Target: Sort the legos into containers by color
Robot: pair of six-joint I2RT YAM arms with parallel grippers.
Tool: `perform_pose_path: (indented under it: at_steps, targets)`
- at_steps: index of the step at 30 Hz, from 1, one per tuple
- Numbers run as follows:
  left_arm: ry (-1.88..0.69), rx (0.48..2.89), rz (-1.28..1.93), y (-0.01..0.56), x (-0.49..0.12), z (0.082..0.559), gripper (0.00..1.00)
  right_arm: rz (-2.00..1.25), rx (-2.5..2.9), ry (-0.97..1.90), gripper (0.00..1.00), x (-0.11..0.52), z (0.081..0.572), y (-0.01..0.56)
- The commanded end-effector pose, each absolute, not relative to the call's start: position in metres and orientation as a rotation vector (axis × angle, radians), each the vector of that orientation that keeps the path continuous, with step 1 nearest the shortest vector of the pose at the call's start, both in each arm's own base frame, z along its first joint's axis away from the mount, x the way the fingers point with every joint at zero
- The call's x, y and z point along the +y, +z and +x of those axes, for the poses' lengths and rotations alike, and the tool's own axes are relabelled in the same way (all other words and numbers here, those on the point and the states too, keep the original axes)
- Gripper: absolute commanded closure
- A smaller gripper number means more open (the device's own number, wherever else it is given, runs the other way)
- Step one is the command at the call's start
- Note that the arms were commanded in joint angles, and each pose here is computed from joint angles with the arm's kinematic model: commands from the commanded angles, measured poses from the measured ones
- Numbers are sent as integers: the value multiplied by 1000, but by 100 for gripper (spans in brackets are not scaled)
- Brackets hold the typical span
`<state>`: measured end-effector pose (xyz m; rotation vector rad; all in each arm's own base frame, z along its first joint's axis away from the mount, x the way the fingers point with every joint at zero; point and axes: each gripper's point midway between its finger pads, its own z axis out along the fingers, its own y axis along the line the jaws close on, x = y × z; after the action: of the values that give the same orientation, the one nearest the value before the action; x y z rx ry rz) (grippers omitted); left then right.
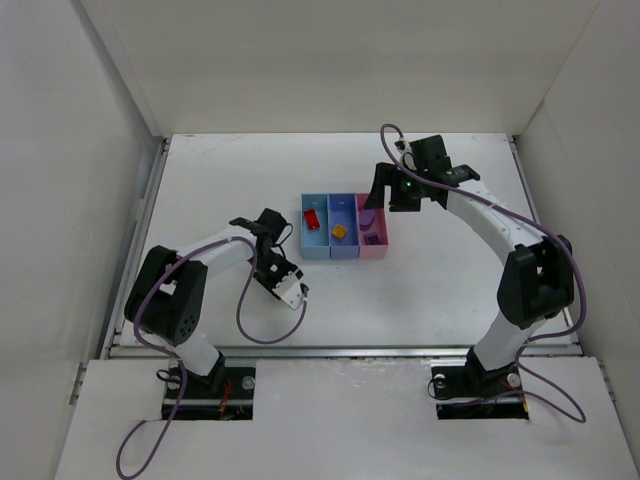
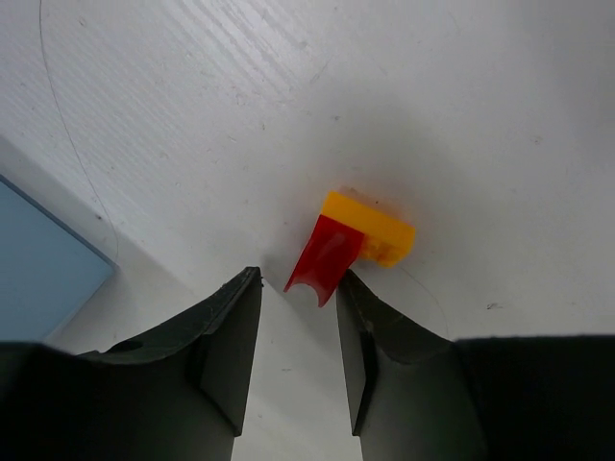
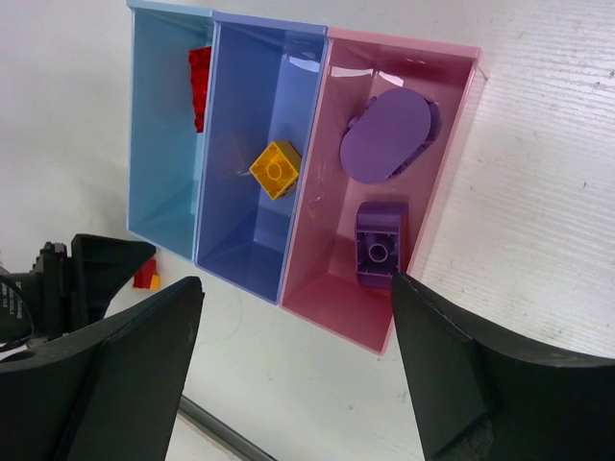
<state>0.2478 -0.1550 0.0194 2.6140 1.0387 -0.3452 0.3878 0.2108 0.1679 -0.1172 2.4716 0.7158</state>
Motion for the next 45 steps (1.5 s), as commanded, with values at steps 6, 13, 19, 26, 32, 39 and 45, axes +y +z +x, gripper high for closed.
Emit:
perform_pose_path:
  at_steps: [6,13,19,26,32,39,45]
  targets:
    - [-452,788,2717,21,-160,216,69,-135,2410,717,16,215,395,187]
    - [-467,793,2725,21,-166,213,95,-124,2412,721,16,214,390,187]
    - [-463,887,2708,20,-164,214,100,-124,2412,721,16,214,390,187]
    - [-450,1350,2385,47,-183,243,100,-138,2424,734,16,218,385,186]
    - [-506,1422,2160,98,-184,251,100,-148,2371,745,12,217,384,208]
    - [-535,1432,1915,160,-195,257,100,-252,2239,914,7,237,376,245]
    - [-426,1349,1555,237,-220,307,100,-433,2113,1145,7,281,365,273]
